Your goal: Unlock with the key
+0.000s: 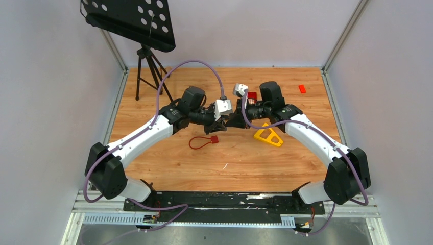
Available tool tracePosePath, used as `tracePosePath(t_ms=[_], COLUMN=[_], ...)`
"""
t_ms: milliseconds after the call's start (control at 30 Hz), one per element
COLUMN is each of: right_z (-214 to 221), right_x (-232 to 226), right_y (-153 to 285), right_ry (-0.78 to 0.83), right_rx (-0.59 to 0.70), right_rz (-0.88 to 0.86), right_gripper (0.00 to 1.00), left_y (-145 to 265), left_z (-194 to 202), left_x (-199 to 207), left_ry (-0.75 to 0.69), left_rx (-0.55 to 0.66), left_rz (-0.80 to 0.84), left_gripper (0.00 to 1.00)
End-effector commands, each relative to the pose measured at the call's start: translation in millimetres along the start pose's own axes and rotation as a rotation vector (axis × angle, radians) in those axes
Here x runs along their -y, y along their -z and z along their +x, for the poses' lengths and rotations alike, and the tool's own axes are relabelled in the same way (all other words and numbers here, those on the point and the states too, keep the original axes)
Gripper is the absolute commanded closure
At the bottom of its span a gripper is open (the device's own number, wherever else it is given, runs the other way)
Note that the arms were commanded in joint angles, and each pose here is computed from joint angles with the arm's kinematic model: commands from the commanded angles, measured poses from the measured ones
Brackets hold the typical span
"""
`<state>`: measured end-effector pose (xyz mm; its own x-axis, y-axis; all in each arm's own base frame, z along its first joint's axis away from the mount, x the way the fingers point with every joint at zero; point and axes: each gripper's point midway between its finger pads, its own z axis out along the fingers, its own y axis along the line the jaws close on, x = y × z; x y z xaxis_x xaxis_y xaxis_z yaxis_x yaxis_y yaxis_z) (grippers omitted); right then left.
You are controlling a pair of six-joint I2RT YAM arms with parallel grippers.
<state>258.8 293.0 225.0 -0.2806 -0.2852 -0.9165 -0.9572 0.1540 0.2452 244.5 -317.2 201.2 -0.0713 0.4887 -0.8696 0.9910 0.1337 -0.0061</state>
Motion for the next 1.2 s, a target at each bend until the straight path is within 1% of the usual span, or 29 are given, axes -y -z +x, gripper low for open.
tracePosePath(t_ms=[0,67,567,633,667,700,733,767,933,1033,1167], right_z=[-19,-16,-4,-4,-3,-3,-4,-3,-5,-6,-6], right_x=[1,2,6,6,6,6,6,6,5,5,5], right_y=[4,3,-1,-1,-1,-1,-1,-1,-1,-1,-1], right_ry=[0.065,0.066,0.062,0.063,0.063,0.061,0.063,0.062,0.063,0.063,0.062], right_rx=[0.040,0.030,-0.017,-0.020,-0.021,-0.021,-0.020,-0.021,-0.019,-0.016,-0.014], right_rz=[0.005,0.004,-0.019,-0.020,-0.021,-0.022,-0.024,-0.024,-0.027,-0.026,-0.025], right_gripper=[1.00,1.00,1.00,1.00,1.00,1.00,1.00,1.00,1.00,1.00,1.00], left_y=[4,5,6,8,8,8,8,7,4,1,-2], left_z=[-30,-30,-27,-27,-27,-26,-26,-25,-21,-17,-15], left_x=[0,0,0,0,1,1,2,2,3,4,4], left_ry=[-0.036,-0.038,-0.058,-0.063,-0.065,-0.066,-0.068,-0.066,-0.055,-0.041,-0.024], left_rx=[0.071,0.072,0.057,0.058,0.057,0.055,0.053,0.051,0.041,0.036,0.032], left_rz=[0.016,0.013,0.011,0.007,0.007,0.008,0.012,0.014,0.030,0.041,0.049], left_gripper=[0.83,0.83,0.69,0.69,0.70,0.72,0.77,0.79,0.83,0.80,0.71])
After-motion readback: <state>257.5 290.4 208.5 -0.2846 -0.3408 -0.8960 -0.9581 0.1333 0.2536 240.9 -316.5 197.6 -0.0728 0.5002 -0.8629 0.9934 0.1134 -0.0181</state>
